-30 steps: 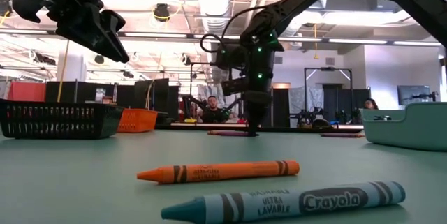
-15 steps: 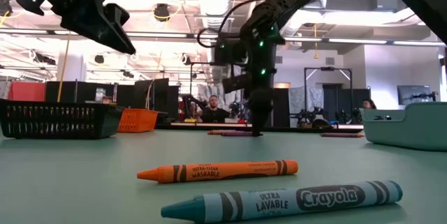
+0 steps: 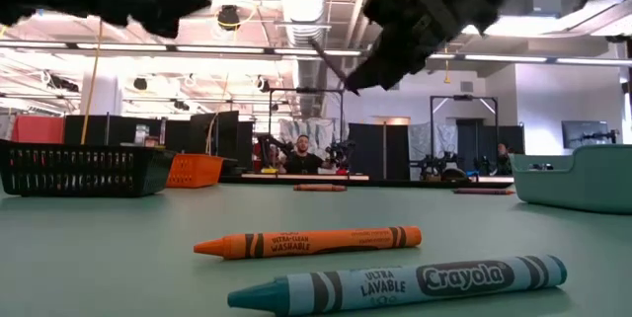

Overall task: Sort crayons
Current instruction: Put the violet crayon into the black bin

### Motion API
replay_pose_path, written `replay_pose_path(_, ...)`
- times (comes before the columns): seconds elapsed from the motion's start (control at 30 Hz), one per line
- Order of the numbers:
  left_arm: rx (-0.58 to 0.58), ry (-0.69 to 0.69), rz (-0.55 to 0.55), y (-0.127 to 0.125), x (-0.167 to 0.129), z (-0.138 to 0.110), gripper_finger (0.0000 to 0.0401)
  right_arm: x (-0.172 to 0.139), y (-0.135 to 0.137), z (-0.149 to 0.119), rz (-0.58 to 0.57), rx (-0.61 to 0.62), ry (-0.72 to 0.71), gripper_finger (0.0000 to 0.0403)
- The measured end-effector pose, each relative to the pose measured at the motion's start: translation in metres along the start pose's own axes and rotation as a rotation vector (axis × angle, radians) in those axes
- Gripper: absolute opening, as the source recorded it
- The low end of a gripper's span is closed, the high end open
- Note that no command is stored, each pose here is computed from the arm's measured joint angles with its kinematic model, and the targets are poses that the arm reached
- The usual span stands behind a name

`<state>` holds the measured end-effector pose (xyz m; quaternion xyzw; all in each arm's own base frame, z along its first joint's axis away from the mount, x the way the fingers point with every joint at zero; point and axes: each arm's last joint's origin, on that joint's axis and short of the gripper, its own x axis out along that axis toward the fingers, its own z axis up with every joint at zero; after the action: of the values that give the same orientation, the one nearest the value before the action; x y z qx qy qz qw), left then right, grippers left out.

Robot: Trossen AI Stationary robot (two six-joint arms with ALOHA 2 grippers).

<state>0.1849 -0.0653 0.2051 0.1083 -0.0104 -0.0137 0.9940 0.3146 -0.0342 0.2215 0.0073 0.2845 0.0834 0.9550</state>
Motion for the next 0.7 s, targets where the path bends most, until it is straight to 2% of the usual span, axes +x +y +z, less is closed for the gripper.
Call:
replay_pose_path(0.1,-0.062,-0.172,-0.006,0.009,-0.004,-0.001,0.0102,0.006,0.031,-0.012,0.057,-0.040,-0.246,0.0000)
replay_pose_path(0.17,-0.089,-0.213,-0.056,0.013,-0.001,-0.003,0.0102,0.005,0.050,-0.008,0.092,-0.094,-0.433,0.0000)
replay_pose_path(0.23,-0.126,-0.211,-0.081,0.016,0.006,-0.004,0.0102,0.009,0.066,-0.006,0.086,-0.127,-0.540,0.0000)
replay_pose_path(0.4,-0.181,-0.135,-0.082,0.015,0.032,-0.010,0.0102,0.031,0.091,-0.001,0.106,-0.215,-0.614,0.0000)
replay_pose_path(0.57,-0.137,-0.126,-0.133,0.009,0.052,-0.009,0.0102,0.059,0.099,-0.001,0.042,-0.195,-0.546,0.0000)
replay_pose_path(0.7,-0.132,-0.134,-0.182,0.006,0.061,-0.007,0.0102,0.072,0.098,0.007,0.037,-0.180,-0.560,0.0000)
